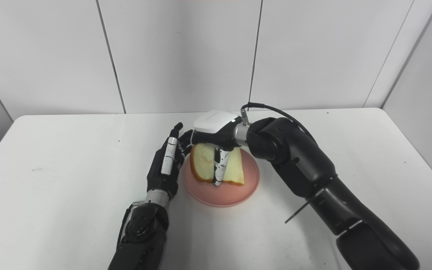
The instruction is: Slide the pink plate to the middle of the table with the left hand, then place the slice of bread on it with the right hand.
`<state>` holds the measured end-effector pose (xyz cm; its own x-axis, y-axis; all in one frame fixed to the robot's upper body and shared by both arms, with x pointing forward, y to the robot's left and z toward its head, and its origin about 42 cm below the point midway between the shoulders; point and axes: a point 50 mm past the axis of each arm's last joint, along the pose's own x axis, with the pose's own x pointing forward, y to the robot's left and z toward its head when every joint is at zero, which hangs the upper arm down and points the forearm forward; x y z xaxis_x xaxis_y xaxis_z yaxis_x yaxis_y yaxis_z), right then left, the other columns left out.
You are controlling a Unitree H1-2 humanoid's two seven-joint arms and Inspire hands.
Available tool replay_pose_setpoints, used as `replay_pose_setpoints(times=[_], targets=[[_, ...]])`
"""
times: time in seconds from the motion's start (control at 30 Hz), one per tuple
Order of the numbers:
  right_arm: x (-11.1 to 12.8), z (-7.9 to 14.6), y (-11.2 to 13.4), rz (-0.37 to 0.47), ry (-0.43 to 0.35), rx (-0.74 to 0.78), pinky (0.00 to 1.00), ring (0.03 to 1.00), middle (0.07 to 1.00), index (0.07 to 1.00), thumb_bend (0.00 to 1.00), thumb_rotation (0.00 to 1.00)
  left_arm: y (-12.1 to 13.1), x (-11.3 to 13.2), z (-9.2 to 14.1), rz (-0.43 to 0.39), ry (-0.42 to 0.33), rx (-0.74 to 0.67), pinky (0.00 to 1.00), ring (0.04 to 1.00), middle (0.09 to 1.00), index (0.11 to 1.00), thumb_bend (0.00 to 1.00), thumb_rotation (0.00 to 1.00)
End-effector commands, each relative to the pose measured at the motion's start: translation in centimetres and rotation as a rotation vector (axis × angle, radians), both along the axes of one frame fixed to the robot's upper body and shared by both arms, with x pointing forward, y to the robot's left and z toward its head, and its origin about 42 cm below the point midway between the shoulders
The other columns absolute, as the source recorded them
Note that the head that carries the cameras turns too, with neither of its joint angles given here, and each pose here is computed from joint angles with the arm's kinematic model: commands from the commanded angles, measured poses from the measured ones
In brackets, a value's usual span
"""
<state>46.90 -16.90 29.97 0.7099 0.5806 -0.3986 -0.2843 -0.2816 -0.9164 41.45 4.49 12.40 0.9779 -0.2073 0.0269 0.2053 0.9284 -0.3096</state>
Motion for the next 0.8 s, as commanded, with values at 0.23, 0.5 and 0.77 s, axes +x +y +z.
replay_pose_setpoints(times=[0.23,0.5,0.77], targets=[[0.52,2.53,-0.05,0.001,-0.072,-0.048,0.30,0.381,0.473,0.489,0.52,0.16,1.17,-1.03,-3.07,0.007,0.145,0.028,0.91,0.867,0.835,0.887,0.78,0.81],[0.61,2.53,-0.40,-0.067,-0.002,-0.074,0.50,0.553,0.636,0.688,0.93,0.35,1.08,-1.15,-3.14,-0.002,0.143,0.048,0.87,0.870,0.843,0.901,0.78,0.82],[0.68,2.25,-0.65,-0.142,0.031,-0.051,0.74,0.811,0.853,0.818,1.00,0.36,1.29,-1.27,-3.05,-0.006,0.152,0.044,0.88,0.873,0.849,0.916,0.78,0.83]])
